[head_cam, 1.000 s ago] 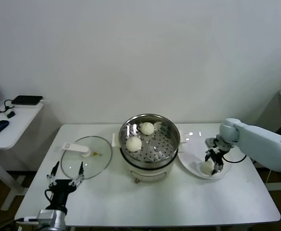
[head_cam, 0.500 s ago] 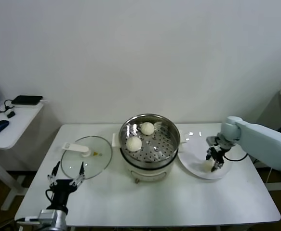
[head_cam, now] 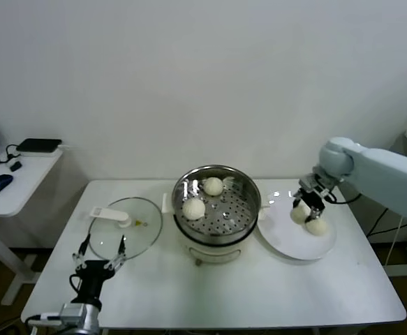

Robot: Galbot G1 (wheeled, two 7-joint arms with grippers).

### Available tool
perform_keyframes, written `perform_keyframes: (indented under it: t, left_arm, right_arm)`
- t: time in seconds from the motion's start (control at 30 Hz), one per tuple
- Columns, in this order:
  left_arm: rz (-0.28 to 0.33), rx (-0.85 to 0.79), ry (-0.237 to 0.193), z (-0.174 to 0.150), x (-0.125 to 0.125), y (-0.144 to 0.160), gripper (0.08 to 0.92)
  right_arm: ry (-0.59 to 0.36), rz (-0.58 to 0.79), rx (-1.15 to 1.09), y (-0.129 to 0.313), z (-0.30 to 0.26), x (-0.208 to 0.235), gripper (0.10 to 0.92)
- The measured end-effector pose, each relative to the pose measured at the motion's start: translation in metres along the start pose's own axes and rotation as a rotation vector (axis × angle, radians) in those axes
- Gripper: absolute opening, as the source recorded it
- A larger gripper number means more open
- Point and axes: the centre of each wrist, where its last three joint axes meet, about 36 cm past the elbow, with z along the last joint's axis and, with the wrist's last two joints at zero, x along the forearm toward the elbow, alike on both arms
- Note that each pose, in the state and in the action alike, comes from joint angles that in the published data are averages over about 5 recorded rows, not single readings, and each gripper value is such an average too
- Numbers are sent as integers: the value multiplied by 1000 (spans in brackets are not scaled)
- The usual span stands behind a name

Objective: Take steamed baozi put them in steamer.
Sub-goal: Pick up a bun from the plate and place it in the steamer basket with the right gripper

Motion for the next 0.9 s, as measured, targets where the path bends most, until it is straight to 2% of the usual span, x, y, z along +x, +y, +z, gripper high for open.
perform_keyframes:
  t: [0.23, 0.43, 0.67, 0.9]
  left_arm:
    - [0, -8, -5, -4, -1, 0, 823]
    - [-3, -11, -9, -6, 0, 1, 823]
    - [-10, -15, -9, -8, 1, 3, 823]
    - [-15, -22, -11, -11, 2, 6, 823]
  right_arm:
    - [42, 92, 267, -36, -45, 74, 587]
    - [68, 130, 459, -61, -89, 110, 606]
    - [84, 141, 616, -85, -137, 120, 602]
    - [73, 122, 728, -105, -180, 101, 602]
